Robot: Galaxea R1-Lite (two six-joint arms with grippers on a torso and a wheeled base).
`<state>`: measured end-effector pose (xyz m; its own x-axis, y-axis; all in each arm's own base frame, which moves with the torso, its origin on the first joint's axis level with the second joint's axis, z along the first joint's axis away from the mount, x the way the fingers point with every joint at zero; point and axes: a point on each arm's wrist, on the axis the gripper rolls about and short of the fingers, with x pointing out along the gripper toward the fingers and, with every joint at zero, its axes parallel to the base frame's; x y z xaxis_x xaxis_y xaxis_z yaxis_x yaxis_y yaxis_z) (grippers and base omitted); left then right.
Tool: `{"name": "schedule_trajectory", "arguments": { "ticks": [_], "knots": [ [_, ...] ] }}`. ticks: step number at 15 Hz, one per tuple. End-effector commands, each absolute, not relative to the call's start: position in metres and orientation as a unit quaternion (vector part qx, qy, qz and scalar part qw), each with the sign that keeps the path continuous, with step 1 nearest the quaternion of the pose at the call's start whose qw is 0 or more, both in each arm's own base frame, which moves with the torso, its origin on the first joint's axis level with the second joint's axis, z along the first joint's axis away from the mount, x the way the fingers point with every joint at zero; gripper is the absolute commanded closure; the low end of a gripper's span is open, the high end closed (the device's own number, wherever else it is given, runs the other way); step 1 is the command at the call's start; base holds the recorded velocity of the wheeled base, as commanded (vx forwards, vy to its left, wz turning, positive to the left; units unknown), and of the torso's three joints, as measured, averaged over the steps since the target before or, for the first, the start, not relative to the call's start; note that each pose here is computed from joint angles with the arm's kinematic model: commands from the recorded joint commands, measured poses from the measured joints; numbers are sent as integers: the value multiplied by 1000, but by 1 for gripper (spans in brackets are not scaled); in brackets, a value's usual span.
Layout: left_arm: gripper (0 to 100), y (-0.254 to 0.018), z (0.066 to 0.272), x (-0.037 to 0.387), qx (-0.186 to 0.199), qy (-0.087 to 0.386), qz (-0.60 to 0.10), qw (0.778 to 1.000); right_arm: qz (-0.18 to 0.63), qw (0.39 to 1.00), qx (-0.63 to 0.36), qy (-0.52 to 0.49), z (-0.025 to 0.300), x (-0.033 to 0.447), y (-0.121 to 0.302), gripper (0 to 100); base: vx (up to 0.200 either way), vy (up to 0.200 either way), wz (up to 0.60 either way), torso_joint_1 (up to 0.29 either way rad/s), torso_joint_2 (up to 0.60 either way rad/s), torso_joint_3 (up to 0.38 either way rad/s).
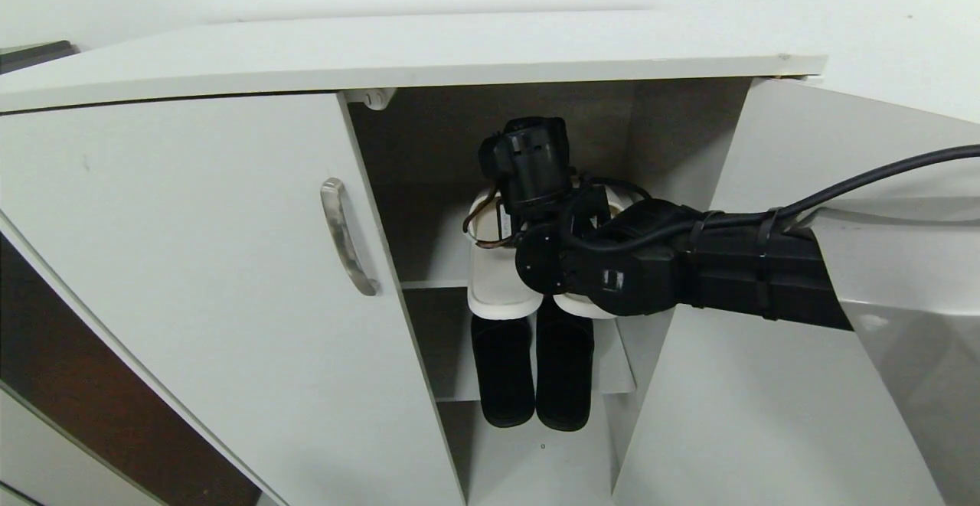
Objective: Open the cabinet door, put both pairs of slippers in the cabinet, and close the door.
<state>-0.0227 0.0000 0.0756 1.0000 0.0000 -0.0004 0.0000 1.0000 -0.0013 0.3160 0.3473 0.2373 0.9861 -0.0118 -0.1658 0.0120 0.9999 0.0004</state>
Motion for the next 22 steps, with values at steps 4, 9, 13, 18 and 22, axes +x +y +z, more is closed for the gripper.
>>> {"name": "schedule_trajectory", "arguments": {
  "ticks": [4, 9, 13, 18, 22],
  "knots": [
    [100, 0, 76, -23, -1, 0, 0, 1000, -6, 996, 2, 86, 234, 317, 349, 100, 0, 0, 0, 0, 0, 0],
    [100, 0, 76, -23, -1, 0, 0, 1000, -6, 996, 1, 87, 233, 317, 349, 100, 0, 0, 0, 0, 0, 0],
    [100, 0, 76, -23, -1, 0, 1, 1000, -5, 996, 6, 85, 234, 315, 350, 0, 0, 0, 0, 0, 0, 0],
    [100, 0, 76, -23, -2, 0, 1, 1000, 8, 997, 18, 76, 248, 299, 353, 0, 0, 0, 0, 0, 0, 0],
    [100, 0, 76, -23, -2, 0, 1, 1000, 7, 996, 13, 92, 242, 290, 345, 0, 0, 0, 0, 0, 0, 0]
  ]
}}
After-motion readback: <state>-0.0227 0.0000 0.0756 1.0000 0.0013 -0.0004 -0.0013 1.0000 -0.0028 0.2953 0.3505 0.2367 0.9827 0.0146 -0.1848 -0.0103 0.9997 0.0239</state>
